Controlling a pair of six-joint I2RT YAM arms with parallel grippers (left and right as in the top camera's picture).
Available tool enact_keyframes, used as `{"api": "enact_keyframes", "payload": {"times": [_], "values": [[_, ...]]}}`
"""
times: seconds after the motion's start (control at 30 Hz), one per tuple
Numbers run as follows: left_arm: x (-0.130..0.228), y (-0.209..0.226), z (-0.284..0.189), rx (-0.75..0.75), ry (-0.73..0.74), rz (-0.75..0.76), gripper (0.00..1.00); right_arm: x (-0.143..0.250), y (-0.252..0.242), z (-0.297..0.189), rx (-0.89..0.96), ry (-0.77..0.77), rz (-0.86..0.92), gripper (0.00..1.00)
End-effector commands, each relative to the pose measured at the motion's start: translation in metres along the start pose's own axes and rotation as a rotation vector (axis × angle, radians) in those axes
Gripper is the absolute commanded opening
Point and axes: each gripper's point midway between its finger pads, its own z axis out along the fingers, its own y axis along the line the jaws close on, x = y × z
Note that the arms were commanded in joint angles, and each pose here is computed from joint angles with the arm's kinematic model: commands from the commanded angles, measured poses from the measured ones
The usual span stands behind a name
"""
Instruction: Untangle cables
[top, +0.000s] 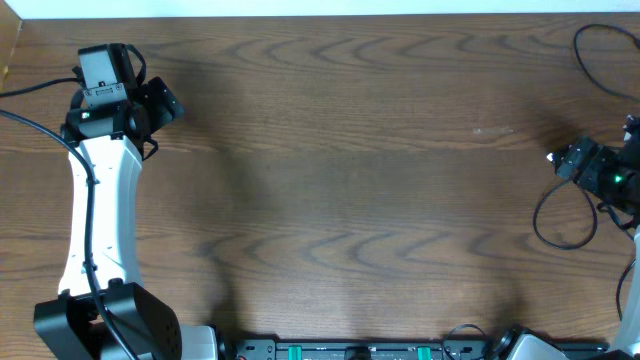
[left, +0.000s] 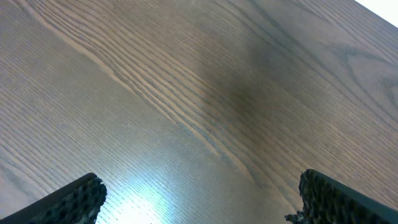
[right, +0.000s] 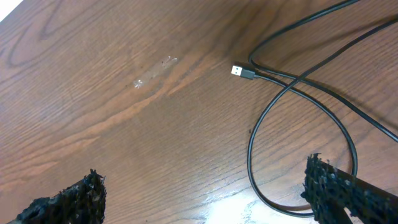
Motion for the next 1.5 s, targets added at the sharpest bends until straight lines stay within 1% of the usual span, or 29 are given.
{"api": "enact_keyframes", "payload": {"times": [0.0, 0.73, 1.0, 1.13, 1.2, 1.33, 1.47], "values": [[-0.001, -0.001, 0.001, 0.000, 0.002, -0.001, 1.00, 0.000, 0.003, 0.000, -0.011, 0.001, 0.005, 0.99], [-0.001, -0.001, 0.001, 0.002, 0.001, 0.000, 1.00, 0.000, 0.003, 0.000, -0.011, 0.001, 0.005, 0.99], [-0.009, -0.008, -0.029, 0.043, -0.067, 0.003, 1.00, 0.000, 0.003, 0.000, -0.011, 0.001, 0.005, 0.99], [-0.005, -0.013, -0.049, 0.040, -0.140, 0.027, 1.00, 0.000, 0.003, 0.000, -0.011, 0.001, 0.005, 0.99], [-0.004, -0.020, -0.057, 0.059, -0.207, 0.035, 1.00, 0.000, 0.003, 0.000, -0.011, 0.001, 0.005, 0.99], [0.001, -0.036, -0.072, 0.150, -0.347, 0.035, 1.00, 0.000, 0.003, 0.000, -0.011, 0.001, 0.005, 0.99], [0.012, -0.036, -0.083, 0.232, -0.472, 0.004, 1.00, 0.000, 0.003, 0.000, -0.011, 0.001, 0.005, 0.99]]}}
